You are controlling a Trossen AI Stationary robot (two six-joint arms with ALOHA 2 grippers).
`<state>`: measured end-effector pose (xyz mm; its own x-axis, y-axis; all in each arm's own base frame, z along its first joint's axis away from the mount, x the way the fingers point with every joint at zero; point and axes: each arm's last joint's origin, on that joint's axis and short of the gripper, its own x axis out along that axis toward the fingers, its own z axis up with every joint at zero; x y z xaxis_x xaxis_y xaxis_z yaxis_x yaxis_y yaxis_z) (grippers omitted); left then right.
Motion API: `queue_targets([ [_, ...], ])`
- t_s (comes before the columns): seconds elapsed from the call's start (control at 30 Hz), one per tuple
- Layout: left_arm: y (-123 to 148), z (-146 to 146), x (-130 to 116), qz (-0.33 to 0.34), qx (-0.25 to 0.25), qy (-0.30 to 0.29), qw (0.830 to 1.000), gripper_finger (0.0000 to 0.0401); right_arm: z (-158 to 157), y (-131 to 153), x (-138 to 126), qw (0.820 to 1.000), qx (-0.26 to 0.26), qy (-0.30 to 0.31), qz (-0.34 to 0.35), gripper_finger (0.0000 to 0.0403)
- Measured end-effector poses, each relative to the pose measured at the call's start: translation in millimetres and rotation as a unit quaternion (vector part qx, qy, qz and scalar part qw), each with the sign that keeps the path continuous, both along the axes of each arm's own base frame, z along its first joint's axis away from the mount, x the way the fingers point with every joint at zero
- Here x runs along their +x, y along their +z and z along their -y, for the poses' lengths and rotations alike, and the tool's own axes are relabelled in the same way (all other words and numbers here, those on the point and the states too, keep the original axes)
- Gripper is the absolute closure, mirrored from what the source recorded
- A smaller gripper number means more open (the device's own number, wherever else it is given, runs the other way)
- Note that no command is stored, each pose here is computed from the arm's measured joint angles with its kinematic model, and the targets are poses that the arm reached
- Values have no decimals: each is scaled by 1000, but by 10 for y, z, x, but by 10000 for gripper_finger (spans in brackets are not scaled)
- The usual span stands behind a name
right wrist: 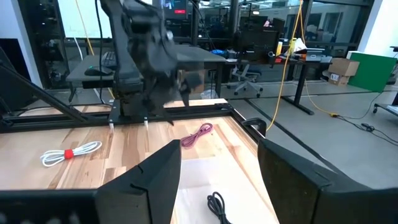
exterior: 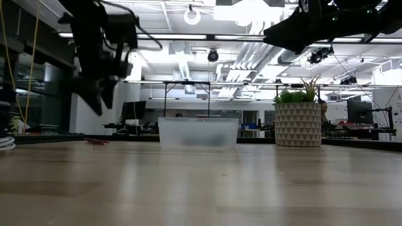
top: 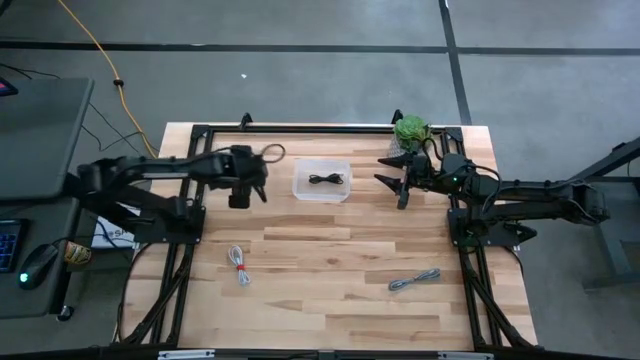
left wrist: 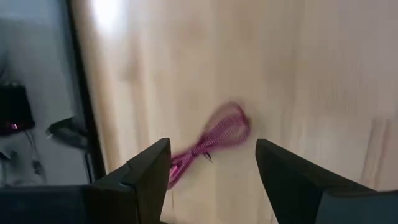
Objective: Pick and place USB-C Cables
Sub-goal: Put the pink charger cable into the transparent bin
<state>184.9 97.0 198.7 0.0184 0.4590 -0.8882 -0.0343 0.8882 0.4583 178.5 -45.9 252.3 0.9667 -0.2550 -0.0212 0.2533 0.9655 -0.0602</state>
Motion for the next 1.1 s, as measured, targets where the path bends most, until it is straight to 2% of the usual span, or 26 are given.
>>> queue_targets([
  [0.13, -221, -64, 72, -79, -23, -43, 996, 185, 0, -5, 0, 1000, 1, 0, -2, 199],
  [0.33, -441, -187, 83, -130, -65, -51, 988, 185, 0, -5, 0, 1000, 1, 0, -2, 199],
  [0.4, -493, -246, 79, -133, -81, -56, 986, 185, 0, -5, 0, 1000, 1, 0, -3, 199],
  [0.67, -688, -523, 89, -130, -85, -63, 986, 185, 0, -6, 0, 1000, 1, 0, -3, 199],
  [0.87, -746, -584, 58, -141, -105, -72, 982, 185, 0, -8, 0, 1000, 1, 0, -4, 199],
  [1.1, -751, -648, 1, -114, -141, -66, 981, 196, 2, -16, 6, 1000, 17, -1, -3, 199],
])
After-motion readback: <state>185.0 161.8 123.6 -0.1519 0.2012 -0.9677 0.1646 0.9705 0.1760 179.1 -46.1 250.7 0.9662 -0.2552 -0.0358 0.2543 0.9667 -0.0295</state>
